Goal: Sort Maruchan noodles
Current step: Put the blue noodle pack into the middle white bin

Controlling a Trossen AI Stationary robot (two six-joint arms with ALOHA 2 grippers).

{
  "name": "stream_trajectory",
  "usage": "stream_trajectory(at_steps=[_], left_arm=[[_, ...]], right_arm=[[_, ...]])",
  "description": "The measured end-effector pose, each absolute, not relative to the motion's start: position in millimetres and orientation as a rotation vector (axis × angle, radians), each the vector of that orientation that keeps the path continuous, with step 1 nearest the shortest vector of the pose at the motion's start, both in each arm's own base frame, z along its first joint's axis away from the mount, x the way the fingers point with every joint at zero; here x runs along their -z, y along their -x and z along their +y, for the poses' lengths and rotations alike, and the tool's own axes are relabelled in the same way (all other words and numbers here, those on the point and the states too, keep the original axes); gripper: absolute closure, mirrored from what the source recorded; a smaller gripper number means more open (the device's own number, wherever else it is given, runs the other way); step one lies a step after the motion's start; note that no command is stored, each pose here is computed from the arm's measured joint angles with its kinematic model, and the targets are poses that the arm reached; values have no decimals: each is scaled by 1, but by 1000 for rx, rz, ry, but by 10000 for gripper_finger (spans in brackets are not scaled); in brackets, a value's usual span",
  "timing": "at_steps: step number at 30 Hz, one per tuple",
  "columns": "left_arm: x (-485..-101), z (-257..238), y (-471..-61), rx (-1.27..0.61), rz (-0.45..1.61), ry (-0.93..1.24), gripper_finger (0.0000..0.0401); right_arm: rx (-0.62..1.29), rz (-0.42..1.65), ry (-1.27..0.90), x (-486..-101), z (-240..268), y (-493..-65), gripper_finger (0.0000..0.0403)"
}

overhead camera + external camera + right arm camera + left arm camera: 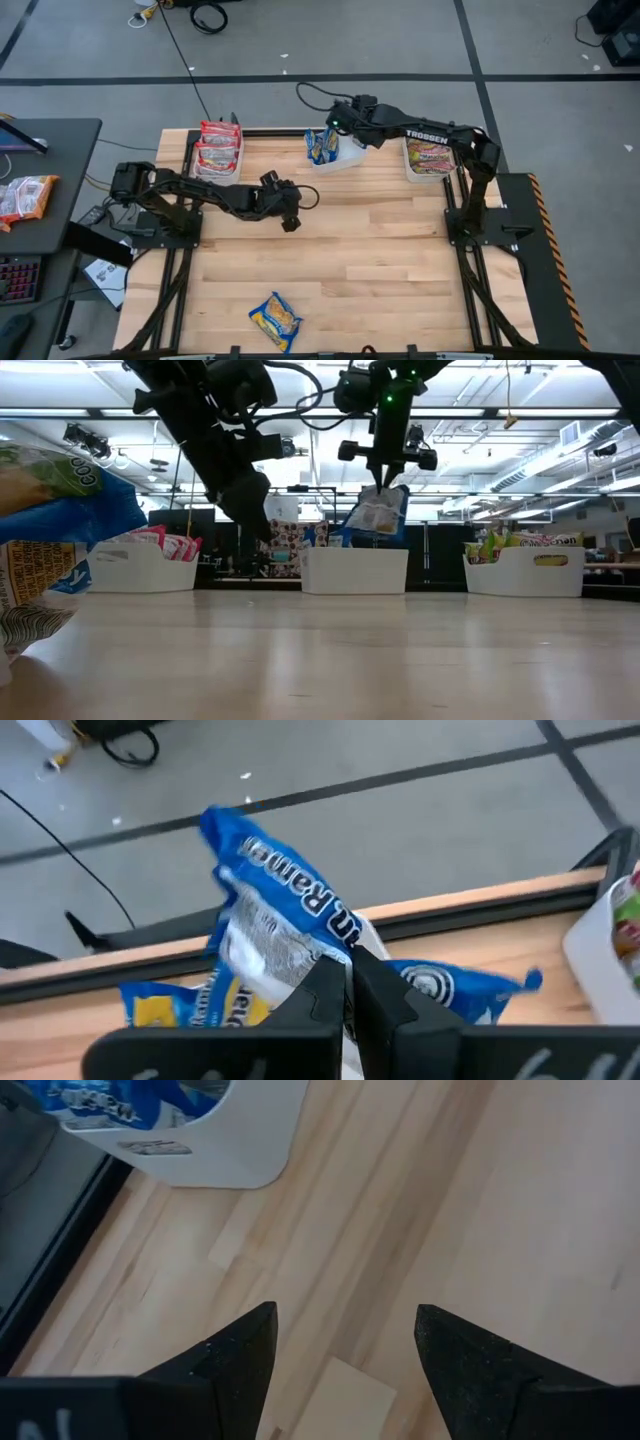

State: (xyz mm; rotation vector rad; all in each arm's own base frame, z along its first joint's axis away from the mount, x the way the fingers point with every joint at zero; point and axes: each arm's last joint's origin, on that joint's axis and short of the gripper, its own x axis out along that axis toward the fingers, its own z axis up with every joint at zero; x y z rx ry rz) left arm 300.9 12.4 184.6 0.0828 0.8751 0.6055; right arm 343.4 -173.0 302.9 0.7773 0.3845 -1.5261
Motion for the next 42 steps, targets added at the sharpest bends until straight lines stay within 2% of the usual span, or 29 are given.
stream_trajectory(at_steps=[5,9,13,17,22,26,34,42], left_arm=[[-184,12,-301,-561,887,-81,159],[-184,11,-302,-551,890,-86,159],[-184,11,-301,-543,901,-105,159],[-183,12,-300,-532,917,-133,159],[-183,21,-300,-551,926,-137,159],[-184,29,-299,-575,928,-125,159],[-186,37,-304,-490,898,-98,159],[-190,48,-307,-516,840,-89,158]], right_arm=[[1530,321,-838,-291,-165,-348,390],[1549,289,-864,-267,-160,-349,390],[1565,329,-860,-242,-156,-345,390],[1566,460,-786,-228,-153,-338,390],[1548,632,-673,-233,-151,-332,390],[1503,680,-605,-243,-152,-335,390],[1315,886,-504,-248,-163,-333,390],[1180,1101,-225,-248,-162,-330,391]])
